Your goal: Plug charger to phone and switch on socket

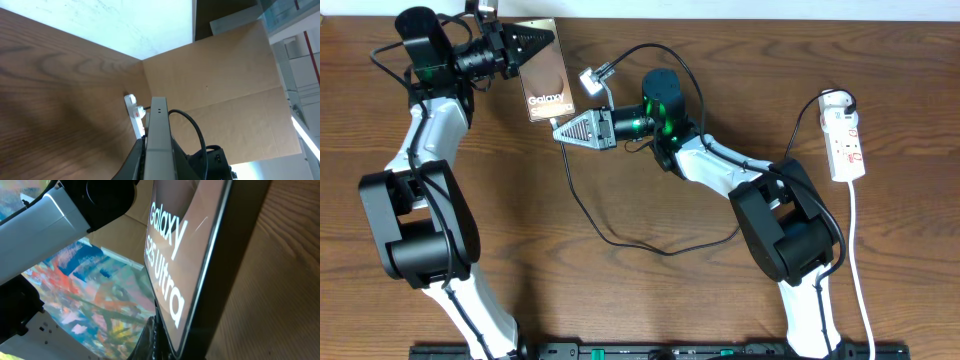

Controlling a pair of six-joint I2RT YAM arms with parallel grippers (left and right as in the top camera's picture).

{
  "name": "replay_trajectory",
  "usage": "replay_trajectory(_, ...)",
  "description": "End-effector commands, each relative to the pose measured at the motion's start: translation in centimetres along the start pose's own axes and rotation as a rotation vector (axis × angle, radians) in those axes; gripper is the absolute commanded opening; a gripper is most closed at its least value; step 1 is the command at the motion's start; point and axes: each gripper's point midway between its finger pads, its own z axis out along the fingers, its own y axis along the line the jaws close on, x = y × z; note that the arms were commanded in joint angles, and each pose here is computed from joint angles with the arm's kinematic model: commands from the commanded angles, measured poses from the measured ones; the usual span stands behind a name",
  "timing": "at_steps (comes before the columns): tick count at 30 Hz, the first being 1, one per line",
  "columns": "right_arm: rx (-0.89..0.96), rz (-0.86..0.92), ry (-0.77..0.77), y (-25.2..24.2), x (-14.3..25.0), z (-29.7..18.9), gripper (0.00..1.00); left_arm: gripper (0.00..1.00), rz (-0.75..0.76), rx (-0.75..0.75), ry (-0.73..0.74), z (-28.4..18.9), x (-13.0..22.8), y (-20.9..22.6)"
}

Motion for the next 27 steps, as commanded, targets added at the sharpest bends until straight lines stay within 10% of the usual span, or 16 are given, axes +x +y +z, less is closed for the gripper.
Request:
replay_trajectory(1, 0.014, -0.008, -0.027, -0.4, -0.8, -0.8, 0.01, 0.07, 0.029, 0.026, 0.039, 0.2, 0.5, -1.7)
replay_trajectory(27, 0.048, 0.051, -0.090, -1.1, -2.0, -1.1, 0.01, 0.07, 0.029, 0.027, 0.041, 0.2, 0.5, -1.7)
